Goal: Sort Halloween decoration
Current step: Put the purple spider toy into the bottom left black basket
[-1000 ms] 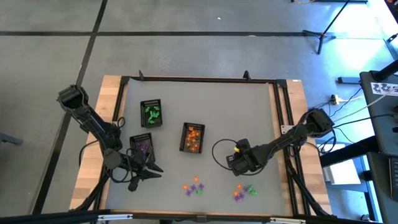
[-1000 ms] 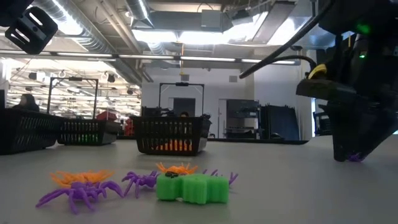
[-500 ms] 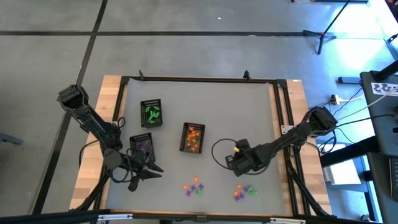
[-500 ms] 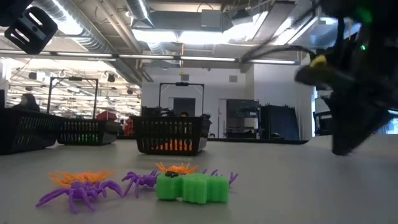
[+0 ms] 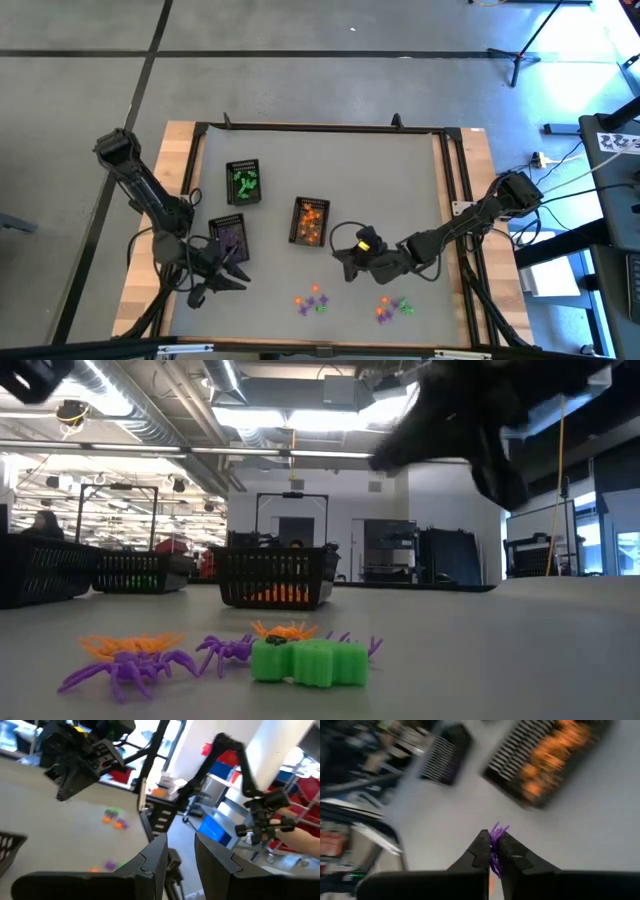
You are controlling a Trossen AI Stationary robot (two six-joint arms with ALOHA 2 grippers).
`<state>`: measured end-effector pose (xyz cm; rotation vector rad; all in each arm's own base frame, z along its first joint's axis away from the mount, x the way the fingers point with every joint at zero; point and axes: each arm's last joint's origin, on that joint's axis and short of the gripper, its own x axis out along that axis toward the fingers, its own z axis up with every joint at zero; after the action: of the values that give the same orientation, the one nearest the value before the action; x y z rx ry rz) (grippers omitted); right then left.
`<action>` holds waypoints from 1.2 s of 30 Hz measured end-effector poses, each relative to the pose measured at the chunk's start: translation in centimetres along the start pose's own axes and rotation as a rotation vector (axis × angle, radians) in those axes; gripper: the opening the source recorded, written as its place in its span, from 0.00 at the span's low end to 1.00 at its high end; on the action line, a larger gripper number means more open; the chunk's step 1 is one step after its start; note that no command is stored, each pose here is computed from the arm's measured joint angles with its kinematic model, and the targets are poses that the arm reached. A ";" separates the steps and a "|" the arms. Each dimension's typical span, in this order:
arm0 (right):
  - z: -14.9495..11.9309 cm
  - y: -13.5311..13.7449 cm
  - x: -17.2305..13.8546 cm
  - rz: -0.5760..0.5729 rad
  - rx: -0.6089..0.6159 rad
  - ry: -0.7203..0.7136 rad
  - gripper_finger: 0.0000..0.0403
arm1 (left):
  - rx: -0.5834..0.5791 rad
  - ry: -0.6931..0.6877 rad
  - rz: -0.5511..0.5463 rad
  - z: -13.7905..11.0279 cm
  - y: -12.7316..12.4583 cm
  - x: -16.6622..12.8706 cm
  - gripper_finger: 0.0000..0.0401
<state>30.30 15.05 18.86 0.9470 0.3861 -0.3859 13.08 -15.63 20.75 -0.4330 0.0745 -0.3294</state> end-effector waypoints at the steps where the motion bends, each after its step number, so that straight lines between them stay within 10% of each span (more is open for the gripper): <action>1: 0.1 0.4 0.0 0.029 -0.004 -0.019 0.04 | 0.004 -0.004 -0.007 0.1 -0.1 -0.1 0.22; 21: 6.5 13.1 9.0 0.099 -0.347 -0.036 0.04 | 0.112 -0.084 -0.036 2.5 -2.1 -4.8 0.22; 36: 7.2 13.4 13.1 0.138 -0.398 0.010 0.04 | -0.033 0.129 0.224 0.3 1.7 -8.3 0.22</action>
<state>49.13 14.14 25.85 0.5821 0.3863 -0.1682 5.75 -11.32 20.28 -0.4316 0.2523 -0.1355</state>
